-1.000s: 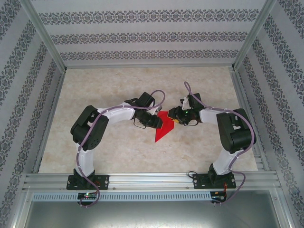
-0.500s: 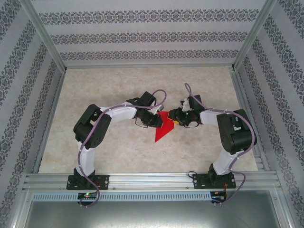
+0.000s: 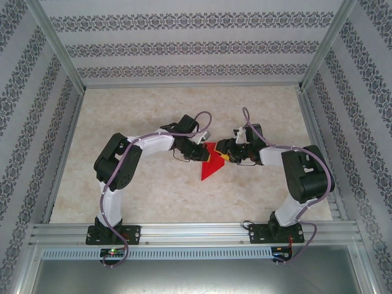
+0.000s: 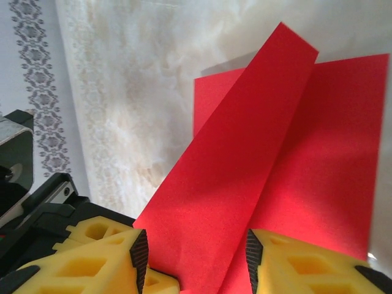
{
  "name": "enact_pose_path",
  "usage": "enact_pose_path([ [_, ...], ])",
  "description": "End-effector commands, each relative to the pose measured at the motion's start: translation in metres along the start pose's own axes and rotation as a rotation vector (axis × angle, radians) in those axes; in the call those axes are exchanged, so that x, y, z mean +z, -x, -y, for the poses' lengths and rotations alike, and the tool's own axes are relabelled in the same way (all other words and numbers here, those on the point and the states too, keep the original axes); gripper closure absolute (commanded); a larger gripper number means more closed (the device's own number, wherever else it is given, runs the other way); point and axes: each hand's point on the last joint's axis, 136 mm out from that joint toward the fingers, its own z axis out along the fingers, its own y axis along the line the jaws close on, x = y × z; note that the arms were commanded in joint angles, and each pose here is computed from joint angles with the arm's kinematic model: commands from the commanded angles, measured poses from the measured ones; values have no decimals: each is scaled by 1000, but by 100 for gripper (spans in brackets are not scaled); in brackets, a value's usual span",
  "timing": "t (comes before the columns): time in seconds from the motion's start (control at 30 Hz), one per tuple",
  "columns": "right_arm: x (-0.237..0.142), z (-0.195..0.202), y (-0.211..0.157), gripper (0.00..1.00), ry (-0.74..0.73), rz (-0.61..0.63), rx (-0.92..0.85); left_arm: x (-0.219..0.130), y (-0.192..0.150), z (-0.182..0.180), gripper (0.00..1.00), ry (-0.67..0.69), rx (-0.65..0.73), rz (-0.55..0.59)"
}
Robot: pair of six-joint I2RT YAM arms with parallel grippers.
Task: Fold a paper plane with a square sheet of paper (pick it up from the middle)
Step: Pick up the paper from the center of the table.
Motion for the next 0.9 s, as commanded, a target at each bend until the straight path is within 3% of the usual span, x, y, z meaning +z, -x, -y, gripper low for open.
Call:
enact_pose_path([
  [0.0, -7, -20, 9, 50, 86, 32, -3, -30, 24, 33, 95, -93, 48, 93],
  [0.47, -12, -59, 22, 47, 274, 70, 52, -43, 39, 46, 95, -180, 33, 167],
  [0.7, -14, -61, 21, 58, 286, 65, 52, -45, 41, 46, 93, -190, 25, 180],
  [0.87, -13, -60, 20, 65, 286, 62, 57, -50, 40, 45, 84, -184, 21, 191],
])
